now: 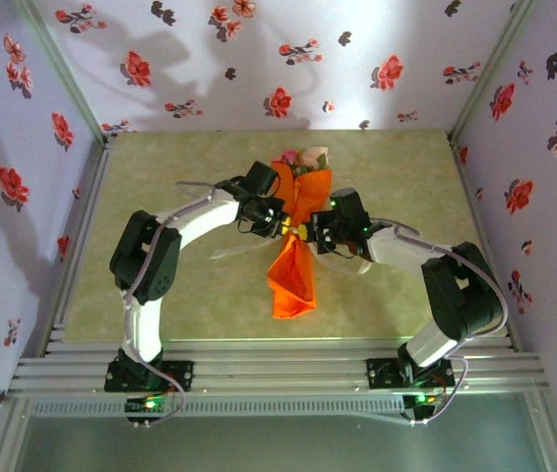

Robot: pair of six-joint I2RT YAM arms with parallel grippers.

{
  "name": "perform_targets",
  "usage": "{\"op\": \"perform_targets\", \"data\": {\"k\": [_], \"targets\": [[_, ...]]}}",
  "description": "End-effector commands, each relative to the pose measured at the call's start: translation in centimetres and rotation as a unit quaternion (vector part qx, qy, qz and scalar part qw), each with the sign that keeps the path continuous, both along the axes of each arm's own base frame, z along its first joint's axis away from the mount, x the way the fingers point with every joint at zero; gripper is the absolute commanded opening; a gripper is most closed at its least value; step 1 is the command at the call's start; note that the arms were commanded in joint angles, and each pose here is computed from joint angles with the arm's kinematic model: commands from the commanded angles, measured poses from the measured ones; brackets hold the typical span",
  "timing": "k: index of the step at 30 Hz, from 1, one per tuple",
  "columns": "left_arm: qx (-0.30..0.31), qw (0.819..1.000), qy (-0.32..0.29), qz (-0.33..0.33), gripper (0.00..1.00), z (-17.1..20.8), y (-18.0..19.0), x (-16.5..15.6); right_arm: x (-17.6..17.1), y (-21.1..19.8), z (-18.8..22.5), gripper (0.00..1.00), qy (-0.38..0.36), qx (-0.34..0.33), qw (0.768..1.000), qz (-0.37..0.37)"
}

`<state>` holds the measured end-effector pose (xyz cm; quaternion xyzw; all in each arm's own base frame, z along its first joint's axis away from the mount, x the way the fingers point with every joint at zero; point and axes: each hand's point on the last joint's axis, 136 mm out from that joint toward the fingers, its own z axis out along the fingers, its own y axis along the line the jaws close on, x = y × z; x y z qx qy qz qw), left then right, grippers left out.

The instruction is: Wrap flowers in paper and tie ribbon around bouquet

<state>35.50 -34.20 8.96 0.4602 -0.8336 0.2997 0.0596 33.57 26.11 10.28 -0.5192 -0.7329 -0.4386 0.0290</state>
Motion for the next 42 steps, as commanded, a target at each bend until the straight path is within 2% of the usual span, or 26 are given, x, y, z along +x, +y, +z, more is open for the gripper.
{"op": "perform_targets", "data": {"k": [1, 3, 14, 23, 31, 38, 42], "targets": [[-0.014, 1.0, -0.016, 0.001, 0.06, 1.0, -0.2, 0.5, 0.1, 0.6, 0.9, 0.0, -0.007, 0.02, 1.0, -0.002], [-0.018, 0.999, -0.028, 0.009, 0.0, 1.3, -0.2, 0.9, 0.2, 0.6, 1.1, 0.0, -0.01, 0.022, 1.0, -0.004], [-0.038, 0.997, -0.058, 0.036, 0.0, 1.6, 0.2, 1.4, -0.3, 0.3, 0.7, 0.0, 0.0, 0.022, 1.0, -0.004], [-0.104, 0.98, -0.153, 0.07, 0.0, 3.1, -0.7, 3.8, -1.1, 0.0, -0.4, 0.0, 0.016, 0.016, 1.0, -0.001], [-0.141, 0.968, -0.185, 0.093, 0.0, 3.4, -0.6, 3.0, -1.6, -0.3, -1.5, 0.0, 0.036, 0.005, 0.999, -0.002], [-0.15, 0.965, -0.193, 0.1, 0.0, 3.4, 0.4, 2.0, -2.0, -0.5, -2.0, 0.0, 0.046, 0.0, 0.999, 0.0], [-0.156, 0.963, -0.196, 0.102, 0.0, 3.3, 0.4, 1.8, -2.2, -0.7, -2.4, 0.07, 0.051, -0.006, 0.999, 0.0]]}}
